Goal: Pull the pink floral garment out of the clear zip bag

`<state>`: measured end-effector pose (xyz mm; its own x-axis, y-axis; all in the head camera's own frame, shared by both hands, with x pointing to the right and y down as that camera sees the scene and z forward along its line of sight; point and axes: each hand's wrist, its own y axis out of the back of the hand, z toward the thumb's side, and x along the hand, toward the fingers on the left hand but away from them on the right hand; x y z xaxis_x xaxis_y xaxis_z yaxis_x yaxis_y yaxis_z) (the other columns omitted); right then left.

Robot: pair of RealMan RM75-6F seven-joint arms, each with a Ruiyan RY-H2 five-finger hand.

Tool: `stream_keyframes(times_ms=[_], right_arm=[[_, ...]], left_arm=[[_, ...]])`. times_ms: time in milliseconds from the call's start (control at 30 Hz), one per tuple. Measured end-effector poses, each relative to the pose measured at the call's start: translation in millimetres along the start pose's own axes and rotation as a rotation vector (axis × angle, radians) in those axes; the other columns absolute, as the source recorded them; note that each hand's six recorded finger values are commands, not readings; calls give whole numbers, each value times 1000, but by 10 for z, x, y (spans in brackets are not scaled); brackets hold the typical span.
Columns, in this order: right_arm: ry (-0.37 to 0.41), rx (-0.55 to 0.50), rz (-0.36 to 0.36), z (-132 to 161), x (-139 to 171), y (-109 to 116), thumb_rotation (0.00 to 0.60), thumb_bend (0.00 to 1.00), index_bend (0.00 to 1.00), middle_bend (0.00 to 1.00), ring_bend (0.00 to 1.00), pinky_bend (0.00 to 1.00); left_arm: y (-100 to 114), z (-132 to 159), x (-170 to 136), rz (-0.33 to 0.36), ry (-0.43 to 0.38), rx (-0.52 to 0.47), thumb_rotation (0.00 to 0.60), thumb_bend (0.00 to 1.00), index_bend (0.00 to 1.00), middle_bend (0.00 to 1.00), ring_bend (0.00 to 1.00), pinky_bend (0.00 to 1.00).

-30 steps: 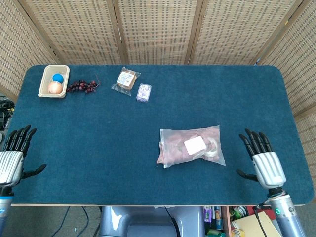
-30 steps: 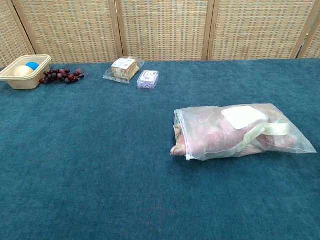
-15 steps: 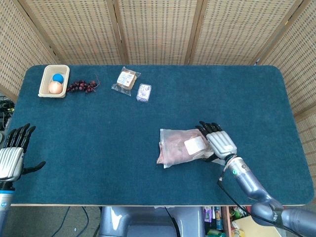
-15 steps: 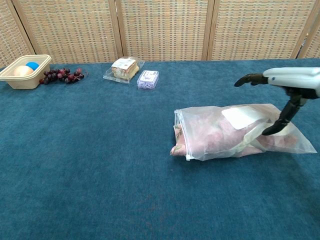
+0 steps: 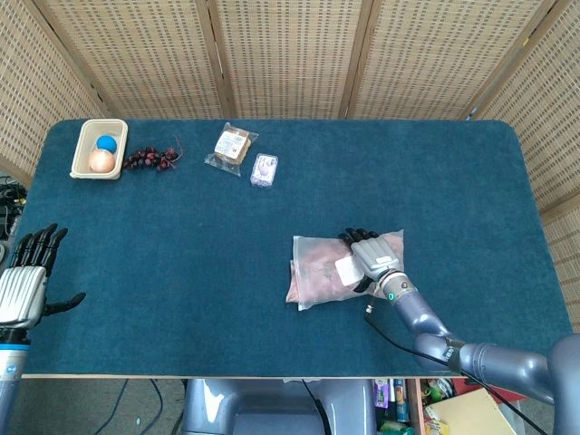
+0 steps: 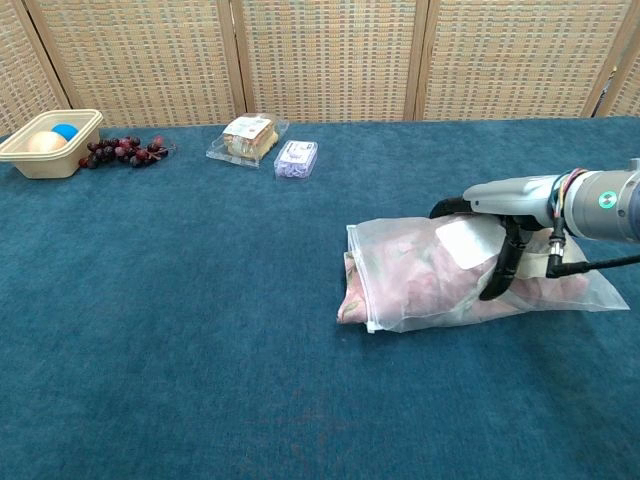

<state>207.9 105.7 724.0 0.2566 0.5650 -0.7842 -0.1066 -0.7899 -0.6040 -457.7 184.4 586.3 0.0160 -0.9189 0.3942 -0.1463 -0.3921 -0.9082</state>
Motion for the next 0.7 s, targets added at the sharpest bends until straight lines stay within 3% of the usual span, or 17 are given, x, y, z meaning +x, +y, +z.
stream_keyframes(times_ms=[100, 167, 400, 633, 700], right_arm=[[14, 16, -26, 41, -17, 24, 600, 283, 566, 615, 555, 617], [26, 22, -51, 73, -20, 51, 600, 391, 623, 668, 605, 647], [129, 35, -179, 259, 52, 209, 600, 430, 648, 697, 631, 648], [279, 69, -326, 534, 166, 462, 600, 430, 648, 707, 636, 648], [325, 93, -371, 638, 179, 542, 600, 430, 648, 707, 636, 648]], left_arm=[[-12, 6, 9, -4, -1, 3, 600, 115, 0, 0, 0, 0], [-23, 11, 19, -8, -2, 4, 600, 115, 0, 0, 0, 0], [-4, 84, 143, -4, -27, 1, 600, 115, 0, 0, 0, 0], [70, 374, 495, -23, -134, -19, 600, 115, 2, 0, 0, 0], [95, 483, 613, -37, -171, -14, 600, 115, 60, 0, 0, 0]])
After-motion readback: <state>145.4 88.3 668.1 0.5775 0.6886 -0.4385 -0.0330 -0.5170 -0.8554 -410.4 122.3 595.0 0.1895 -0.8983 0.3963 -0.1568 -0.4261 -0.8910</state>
